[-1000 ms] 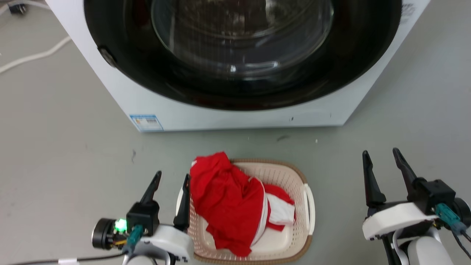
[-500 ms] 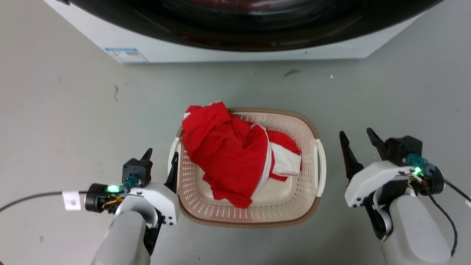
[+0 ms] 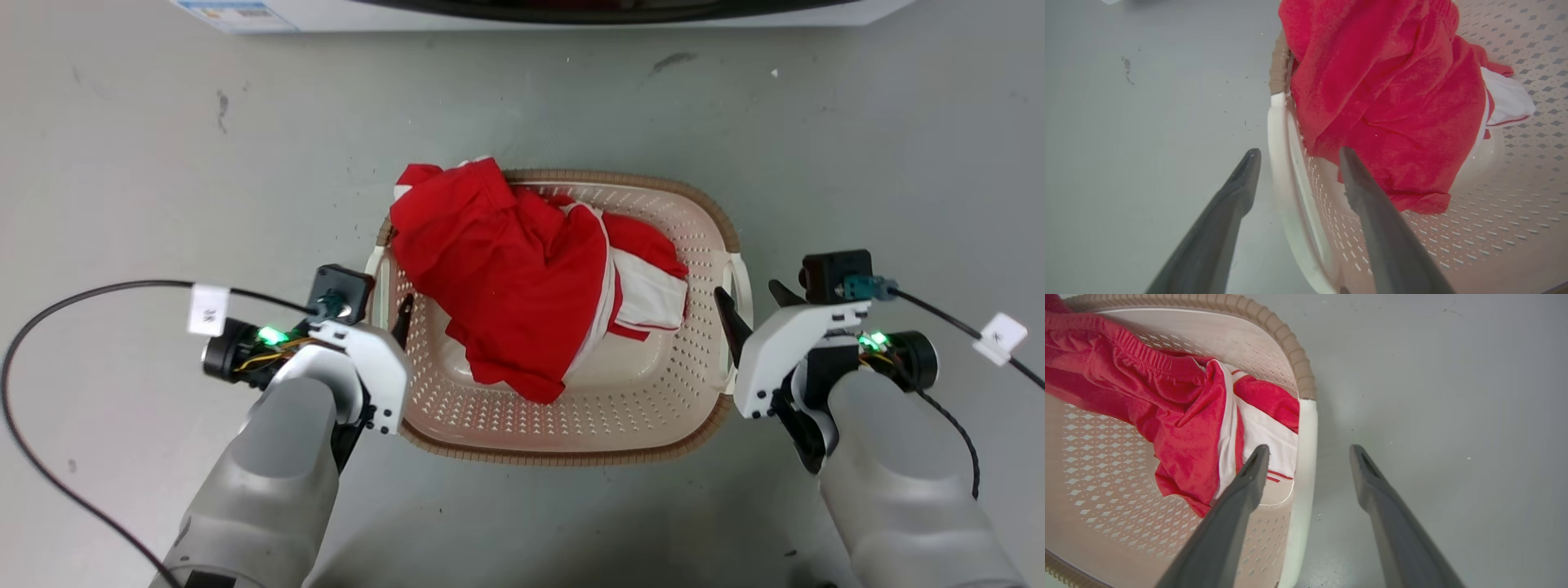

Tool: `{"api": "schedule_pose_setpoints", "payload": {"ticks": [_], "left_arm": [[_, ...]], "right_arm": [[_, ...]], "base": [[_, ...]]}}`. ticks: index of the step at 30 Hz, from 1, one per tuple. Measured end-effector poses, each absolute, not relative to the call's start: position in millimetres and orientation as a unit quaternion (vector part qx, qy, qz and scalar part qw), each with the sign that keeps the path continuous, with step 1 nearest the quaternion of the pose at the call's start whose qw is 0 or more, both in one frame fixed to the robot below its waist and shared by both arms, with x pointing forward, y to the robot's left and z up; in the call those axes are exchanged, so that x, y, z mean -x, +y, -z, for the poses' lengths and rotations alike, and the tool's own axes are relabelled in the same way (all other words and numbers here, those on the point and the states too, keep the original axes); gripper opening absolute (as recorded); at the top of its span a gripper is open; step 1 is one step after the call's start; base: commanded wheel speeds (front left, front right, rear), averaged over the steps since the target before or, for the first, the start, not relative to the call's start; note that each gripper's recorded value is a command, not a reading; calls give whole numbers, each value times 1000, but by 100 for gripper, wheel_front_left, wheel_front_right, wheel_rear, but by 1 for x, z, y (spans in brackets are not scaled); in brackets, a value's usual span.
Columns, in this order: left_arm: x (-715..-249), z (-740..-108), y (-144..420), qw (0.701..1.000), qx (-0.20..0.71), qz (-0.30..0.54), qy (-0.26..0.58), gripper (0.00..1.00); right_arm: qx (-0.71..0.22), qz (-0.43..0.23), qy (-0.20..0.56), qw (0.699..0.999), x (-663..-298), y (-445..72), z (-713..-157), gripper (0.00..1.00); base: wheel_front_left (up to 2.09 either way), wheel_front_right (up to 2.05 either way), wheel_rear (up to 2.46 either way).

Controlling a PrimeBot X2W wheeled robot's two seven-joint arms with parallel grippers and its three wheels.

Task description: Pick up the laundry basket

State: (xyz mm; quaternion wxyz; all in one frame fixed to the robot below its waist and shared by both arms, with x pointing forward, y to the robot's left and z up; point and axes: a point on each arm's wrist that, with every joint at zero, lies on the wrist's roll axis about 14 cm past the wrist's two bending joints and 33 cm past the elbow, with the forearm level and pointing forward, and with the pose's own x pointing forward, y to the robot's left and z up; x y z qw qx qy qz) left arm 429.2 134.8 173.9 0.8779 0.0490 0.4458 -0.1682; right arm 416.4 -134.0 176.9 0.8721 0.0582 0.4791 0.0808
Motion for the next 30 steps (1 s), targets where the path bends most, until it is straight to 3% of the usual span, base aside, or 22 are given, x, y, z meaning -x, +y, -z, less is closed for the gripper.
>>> {"api": "schedule_pose_setpoints", "payload": {"ticks": [9,21,22,23,24,30], "left_arm": [[-414,-145,131,832,-71,201,512,100],[-403,-131,129,802,-55,214,555,100],[-402,-131,128,800,-52,217,557,36],[-401,-131,126,799,-48,219,557,0],[-401,-131,124,799,-45,221,558,0],[-398,-133,126,795,-35,223,564,0]], "right_arm": [[-42,-100,554,826,-404,-127,-144,100],[-41,-106,588,801,-400,-123,-127,100],[-43,-105,589,800,-400,-123,-127,100],[-46,-104,590,799,-400,-122,-126,45],[-46,-105,592,798,-398,-121,-126,0],[-42,-109,596,794,-395,-120,-125,0]], "base": [[0,0,0],[0,0,0],[0,0,0],[0,0,0],[0,0,0],[0,0,0]]}}
